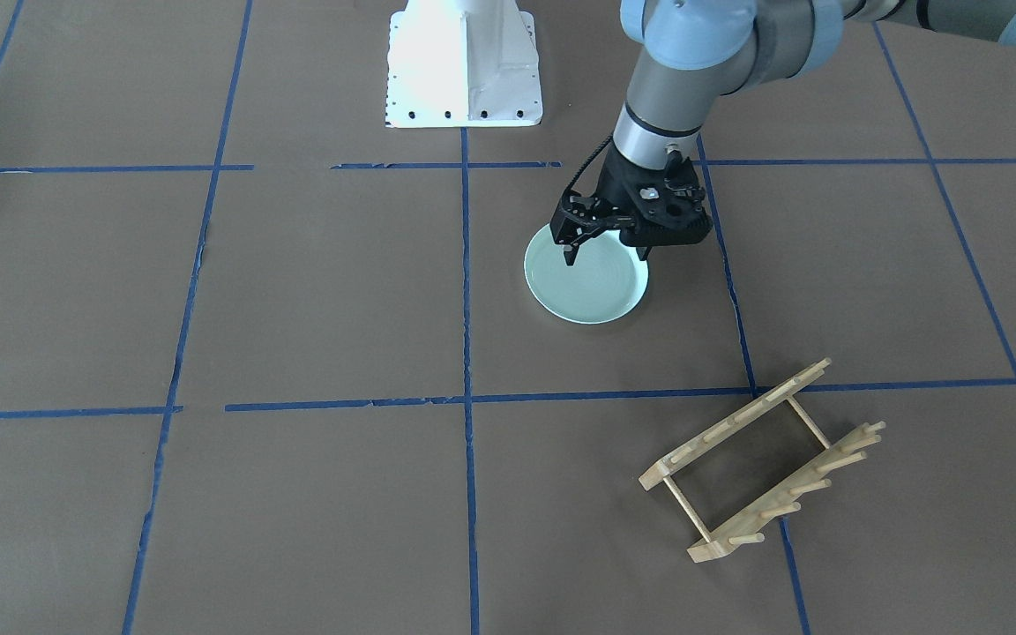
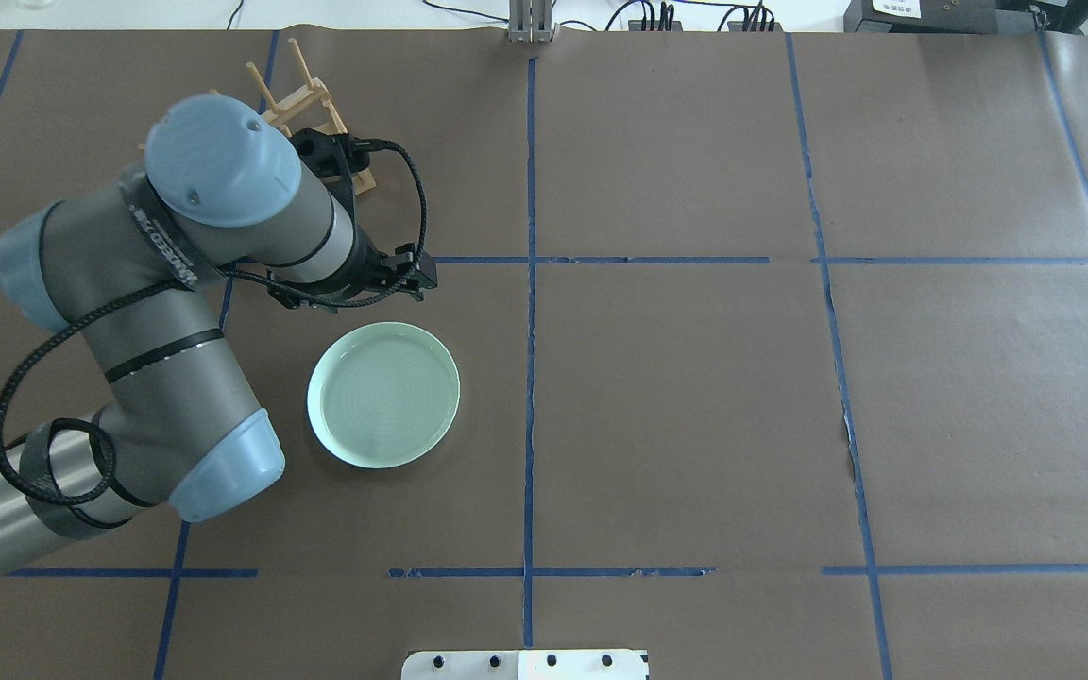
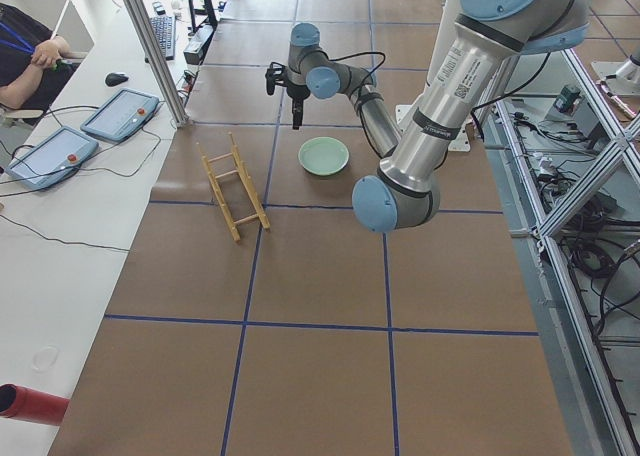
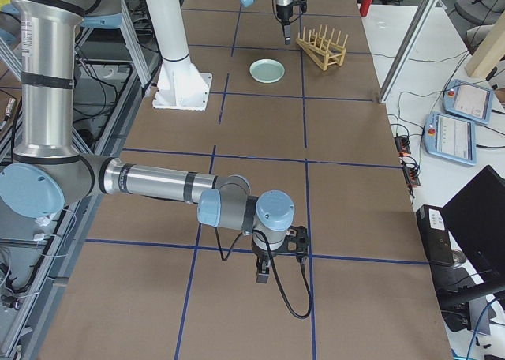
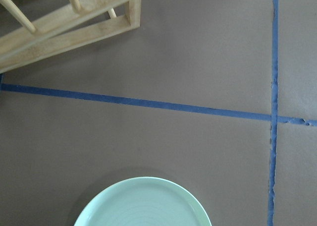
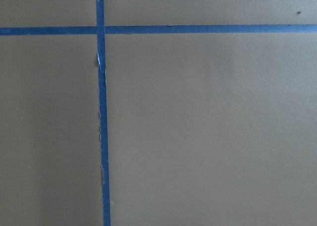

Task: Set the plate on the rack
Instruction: 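Move the left gripper down toward the rim of the pale green plate, then close the left gripper on the plate rim nearest the rack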

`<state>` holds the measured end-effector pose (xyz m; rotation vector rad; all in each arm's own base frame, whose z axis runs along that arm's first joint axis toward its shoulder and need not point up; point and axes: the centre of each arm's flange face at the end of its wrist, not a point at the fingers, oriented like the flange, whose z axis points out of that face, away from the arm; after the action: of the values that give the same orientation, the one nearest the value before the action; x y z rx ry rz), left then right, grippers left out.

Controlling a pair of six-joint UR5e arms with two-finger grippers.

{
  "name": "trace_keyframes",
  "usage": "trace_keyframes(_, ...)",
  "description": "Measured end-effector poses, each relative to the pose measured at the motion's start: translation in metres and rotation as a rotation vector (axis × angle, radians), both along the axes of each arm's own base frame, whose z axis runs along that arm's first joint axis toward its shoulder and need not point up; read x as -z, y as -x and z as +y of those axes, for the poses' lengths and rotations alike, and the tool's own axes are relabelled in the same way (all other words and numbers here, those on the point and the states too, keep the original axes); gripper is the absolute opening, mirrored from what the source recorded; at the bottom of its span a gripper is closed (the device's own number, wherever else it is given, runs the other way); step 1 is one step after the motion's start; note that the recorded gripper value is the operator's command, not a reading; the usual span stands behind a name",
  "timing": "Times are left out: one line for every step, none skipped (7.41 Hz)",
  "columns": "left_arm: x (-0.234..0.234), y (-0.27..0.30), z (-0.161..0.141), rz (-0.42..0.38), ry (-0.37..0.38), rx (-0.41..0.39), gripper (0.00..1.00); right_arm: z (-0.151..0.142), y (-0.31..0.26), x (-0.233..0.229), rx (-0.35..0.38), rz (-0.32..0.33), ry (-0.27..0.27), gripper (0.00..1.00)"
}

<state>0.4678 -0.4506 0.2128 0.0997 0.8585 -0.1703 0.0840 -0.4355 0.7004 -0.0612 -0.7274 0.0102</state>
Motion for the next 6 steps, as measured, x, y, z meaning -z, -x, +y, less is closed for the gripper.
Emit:
trace_keyframes(-0.009,-0.035,0.013,-0.040,0.007,-0.004,1.00,0.000,0.000,0.000,0.000,0.000,0.000,1.00)
trace_keyframes(-0.015,-0.061,0.022,-0.069,0.012,-0.011,1.00,0.000,0.000,0.000,0.000,0.000,0.000,1.00)
trace_keyframes(-0.016,-0.079,0.026,-0.087,0.017,-0.018,0.98,0.000,0.000,0.000,0.000,0.000,0.000,1.00)
trace_keyframes(-0.016,-0.093,0.026,-0.101,0.021,-0.021,0.96,0.000,0.000,0.000,0.000,0.000,0.000,1.00)
trace_keyframes(-0.017,-0.103,0.024,-0.113,0.021,-0.021,0.93,0.000,0.000,0.000,0.000,0.000,0.000,1.00)
trace_keyframes(-0.018,-0.109,0.024,-0.122,0.019,-0.019,0.91,0.000,0.000,0.000,0.000,0.000,0.000,1.00)
